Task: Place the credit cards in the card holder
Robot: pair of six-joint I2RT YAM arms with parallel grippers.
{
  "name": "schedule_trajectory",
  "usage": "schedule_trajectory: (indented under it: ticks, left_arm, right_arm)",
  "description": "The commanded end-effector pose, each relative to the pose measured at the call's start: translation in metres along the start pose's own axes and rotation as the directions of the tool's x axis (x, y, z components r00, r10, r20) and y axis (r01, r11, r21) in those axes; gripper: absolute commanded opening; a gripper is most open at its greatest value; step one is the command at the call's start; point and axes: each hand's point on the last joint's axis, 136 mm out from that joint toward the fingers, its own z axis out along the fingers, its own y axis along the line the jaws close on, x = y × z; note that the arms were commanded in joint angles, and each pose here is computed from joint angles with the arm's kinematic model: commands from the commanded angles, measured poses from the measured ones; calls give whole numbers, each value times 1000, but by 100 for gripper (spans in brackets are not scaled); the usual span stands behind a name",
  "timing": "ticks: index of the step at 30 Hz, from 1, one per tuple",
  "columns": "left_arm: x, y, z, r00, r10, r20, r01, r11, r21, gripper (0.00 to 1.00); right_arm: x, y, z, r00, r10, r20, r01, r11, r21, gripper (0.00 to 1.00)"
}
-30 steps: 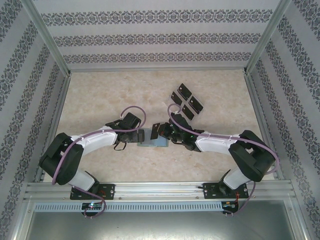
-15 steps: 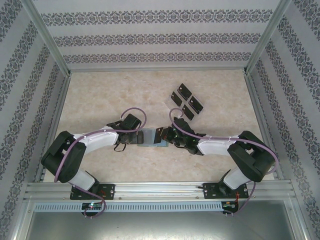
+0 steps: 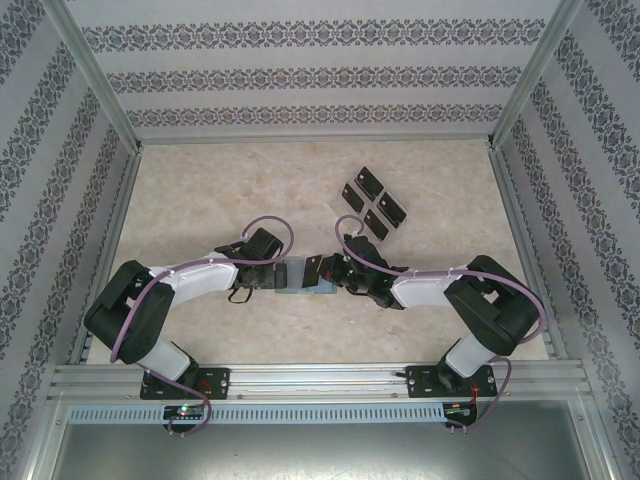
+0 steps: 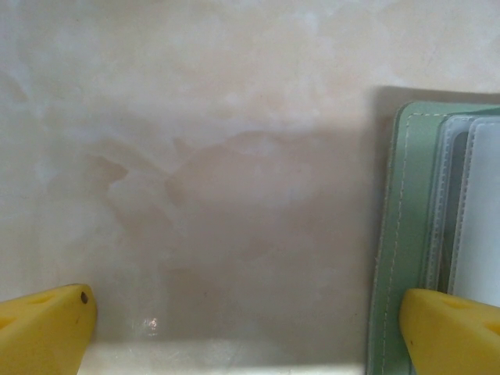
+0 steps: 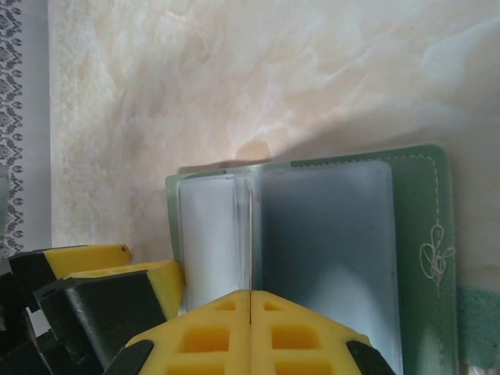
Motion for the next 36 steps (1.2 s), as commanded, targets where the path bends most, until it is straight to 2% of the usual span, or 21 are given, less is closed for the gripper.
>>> schedule_trajectory:
  ticks: [1, 14, 24, 36]
  left_arm:
    - [8, 10, 5, 999, -4, -33, 3, 999, -39, 100]
    - [8, 10, 6, 999, -3, -37, 2, 999, -39, 100]
    - [9, 11, 6, 999, -5, -37, 3, 999, -44, 100]
    - [8, 9, 6, 999, -6, -39, 5, 999, -38, 100]
  right_arm:
    - [-3, 9, 4, 1000, -17, -5, 16, 999, -43, 0]
    - [8, -10, 10, 997, -18, -75, 16, 999, -28, 0]
    - [11, -26, 6, 996, -1, -84, 1, 1000, -2, 0]
    - [15, -18, 22, 991, -10, -136, 7, 1000, -22, 0]
